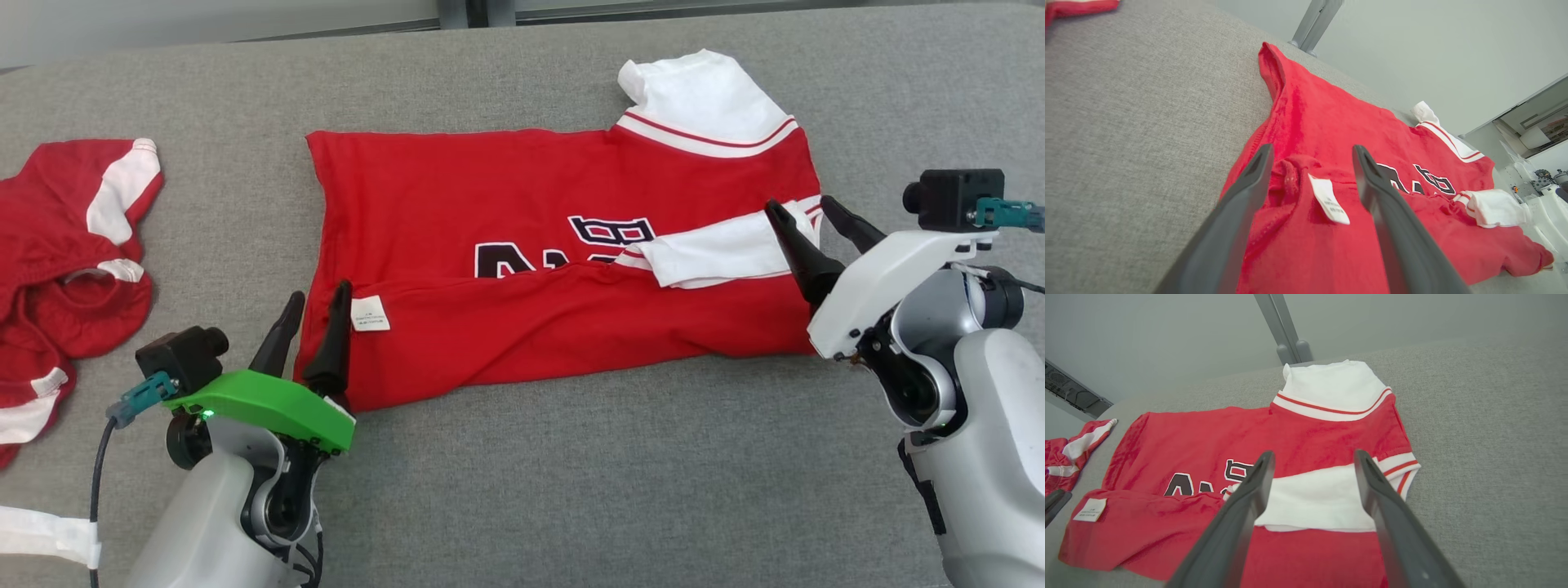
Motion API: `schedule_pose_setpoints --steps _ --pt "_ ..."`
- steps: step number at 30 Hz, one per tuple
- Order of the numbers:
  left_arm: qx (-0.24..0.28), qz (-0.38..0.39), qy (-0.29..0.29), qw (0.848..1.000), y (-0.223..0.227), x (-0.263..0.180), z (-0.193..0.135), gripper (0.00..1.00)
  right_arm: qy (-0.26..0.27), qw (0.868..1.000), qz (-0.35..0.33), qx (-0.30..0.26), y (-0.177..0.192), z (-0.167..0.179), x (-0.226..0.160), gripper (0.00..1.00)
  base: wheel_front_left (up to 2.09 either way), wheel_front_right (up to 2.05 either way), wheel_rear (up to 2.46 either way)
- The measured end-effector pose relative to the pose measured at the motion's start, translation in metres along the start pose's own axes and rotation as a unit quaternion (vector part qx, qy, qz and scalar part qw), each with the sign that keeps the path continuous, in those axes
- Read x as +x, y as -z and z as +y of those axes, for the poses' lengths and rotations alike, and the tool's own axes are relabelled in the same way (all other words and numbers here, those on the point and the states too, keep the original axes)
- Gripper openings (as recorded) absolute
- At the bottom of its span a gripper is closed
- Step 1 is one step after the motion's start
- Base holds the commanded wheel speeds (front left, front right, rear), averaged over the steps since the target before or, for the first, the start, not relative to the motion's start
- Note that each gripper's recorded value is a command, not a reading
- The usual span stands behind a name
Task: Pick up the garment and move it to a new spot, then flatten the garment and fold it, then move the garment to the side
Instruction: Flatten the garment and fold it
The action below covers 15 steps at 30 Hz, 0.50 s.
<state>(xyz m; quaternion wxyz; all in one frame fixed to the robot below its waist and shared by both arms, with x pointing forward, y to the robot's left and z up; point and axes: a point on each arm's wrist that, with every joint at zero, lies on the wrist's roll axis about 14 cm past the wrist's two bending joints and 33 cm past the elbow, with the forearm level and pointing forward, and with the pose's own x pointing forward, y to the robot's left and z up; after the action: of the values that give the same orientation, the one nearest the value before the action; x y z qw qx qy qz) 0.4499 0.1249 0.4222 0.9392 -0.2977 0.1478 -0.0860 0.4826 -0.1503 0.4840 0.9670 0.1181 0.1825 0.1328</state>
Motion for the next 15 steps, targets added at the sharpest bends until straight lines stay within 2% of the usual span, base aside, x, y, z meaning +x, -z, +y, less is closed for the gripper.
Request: schedule_pose_setpoints --steps 2,7,11,15 --pt "0.013 -0.011 0.005 1.0 -0.005 -0.002 -0.001 1.0 0.001 1.0 -0.001 -0.005 0.0 -0.002 -0.006 1.0 0.0 0.0 0.0" --pt "0.086 -0.019 -0.008 0.996 -0.004 -0.014 0.006 1.0 0.037 0.999 0.03 -0.015 0.016 -0.024 -0.029 1.0 0.0 0.0 0.0" --pt "0.157 -0.002 -0.03 0.987 0.011 -0.024 0.013 1.0 0.073 0.995 0.069 -0.01 0.039 -0.04 -0.046 1.0 0.0 0.0 0.0" --pt "0.206 0.008 -0.05 0.977 0.02 -0.027 0.018 1.0 0.09 0.993 0.081 0.0 0.047 -0.043 -0.051 1.0 0.0 0.0 0.0"
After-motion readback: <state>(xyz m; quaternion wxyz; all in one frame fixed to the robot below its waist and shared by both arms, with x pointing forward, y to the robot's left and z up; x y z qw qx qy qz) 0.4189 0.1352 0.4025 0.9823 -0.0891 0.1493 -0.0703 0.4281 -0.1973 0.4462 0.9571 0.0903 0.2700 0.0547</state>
